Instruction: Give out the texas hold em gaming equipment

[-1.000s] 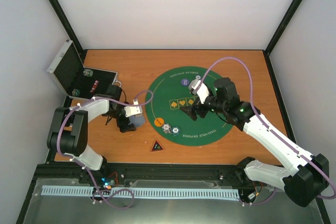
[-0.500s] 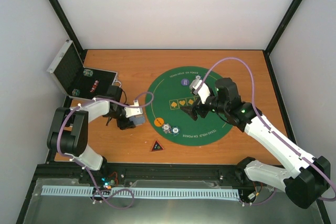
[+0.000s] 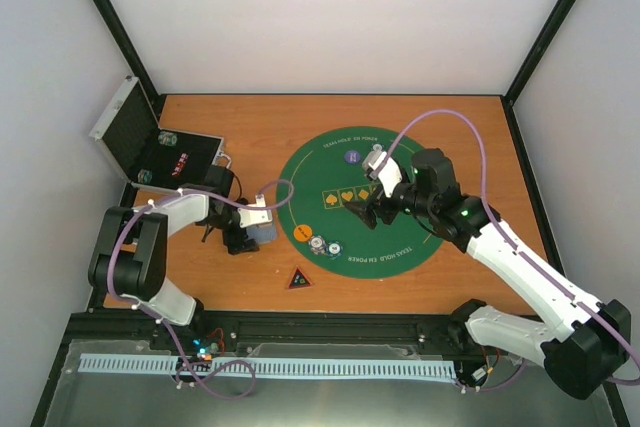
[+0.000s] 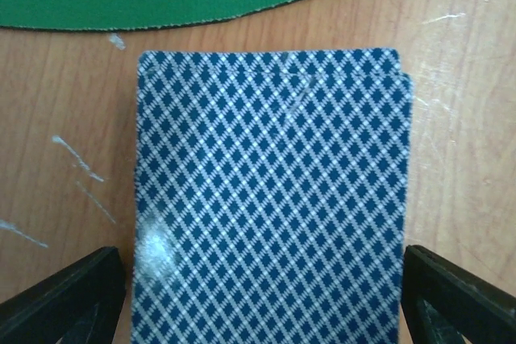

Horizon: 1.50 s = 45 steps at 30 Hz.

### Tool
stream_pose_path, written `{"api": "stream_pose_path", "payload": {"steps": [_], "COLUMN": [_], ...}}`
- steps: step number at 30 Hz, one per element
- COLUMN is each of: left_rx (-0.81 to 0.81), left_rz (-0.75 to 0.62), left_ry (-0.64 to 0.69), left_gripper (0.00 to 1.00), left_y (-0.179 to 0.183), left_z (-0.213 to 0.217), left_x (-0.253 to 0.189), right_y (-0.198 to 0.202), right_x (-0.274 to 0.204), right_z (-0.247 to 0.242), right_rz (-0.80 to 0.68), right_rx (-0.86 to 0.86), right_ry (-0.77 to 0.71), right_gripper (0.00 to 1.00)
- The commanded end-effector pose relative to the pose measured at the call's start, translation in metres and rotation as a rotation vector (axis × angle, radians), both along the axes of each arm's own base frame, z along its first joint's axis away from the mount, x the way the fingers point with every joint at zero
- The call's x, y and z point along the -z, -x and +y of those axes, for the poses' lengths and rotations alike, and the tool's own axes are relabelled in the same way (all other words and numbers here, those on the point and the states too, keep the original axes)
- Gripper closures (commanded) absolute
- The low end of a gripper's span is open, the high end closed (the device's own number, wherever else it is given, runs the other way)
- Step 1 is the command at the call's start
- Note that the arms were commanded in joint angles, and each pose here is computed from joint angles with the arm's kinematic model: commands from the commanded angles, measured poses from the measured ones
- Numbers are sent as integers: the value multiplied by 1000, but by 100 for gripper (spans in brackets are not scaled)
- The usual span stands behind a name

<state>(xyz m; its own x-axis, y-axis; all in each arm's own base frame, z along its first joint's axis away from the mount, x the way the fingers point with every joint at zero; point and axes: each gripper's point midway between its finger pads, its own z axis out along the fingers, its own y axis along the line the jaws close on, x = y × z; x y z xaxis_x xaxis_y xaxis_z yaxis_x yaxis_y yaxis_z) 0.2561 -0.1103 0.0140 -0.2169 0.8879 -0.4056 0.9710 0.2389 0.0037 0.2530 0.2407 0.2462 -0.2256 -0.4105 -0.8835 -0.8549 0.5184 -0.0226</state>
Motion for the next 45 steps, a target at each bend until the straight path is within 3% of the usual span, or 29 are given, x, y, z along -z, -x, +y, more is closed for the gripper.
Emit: {"api": "stream_pose_path", "payload": {"steps": [1, 4, 11, 15, 20, 28, 33, 45], "left_rx": [33, 43, 42, 56, 56, 96, 148, 135], "left_rz": [-12, -6, 12, -31, -58, -120, -169, -195], "left_ry": [-30, -43, 1, 12, 15, 31, 24, 46], "left_gripper": [7, 12, 40, 44, 44, 45, 45, 47], "left_y": [-5, -2, 6, 9, 9, 17, 28, 22], "left_z": [1, 3, -3, -3, -3, -16, -26, -32], "left_x": [8, 14, 10, -1, -19, -70, -101, -142], "right_y": [1, -4, -12, -5, -7, -9, -10, 20], "right_x": [-15, -27, -60, -68, -69, -25, 8, 49], "right_z": [-5, -14, -40, -36, -25, 32, 74, 169], "right_rz": [-41, -100, -180, -142, 15, 433, 542, 716], "right_rx": [37, 102, 286, 273, 285, 218, 194, -95], "right_ry": [-25, -47, -168, -234, -335, -448, -388, -333], "right_gripper": [0, 0, 0, 0, 0, 0, 1, 1]}}
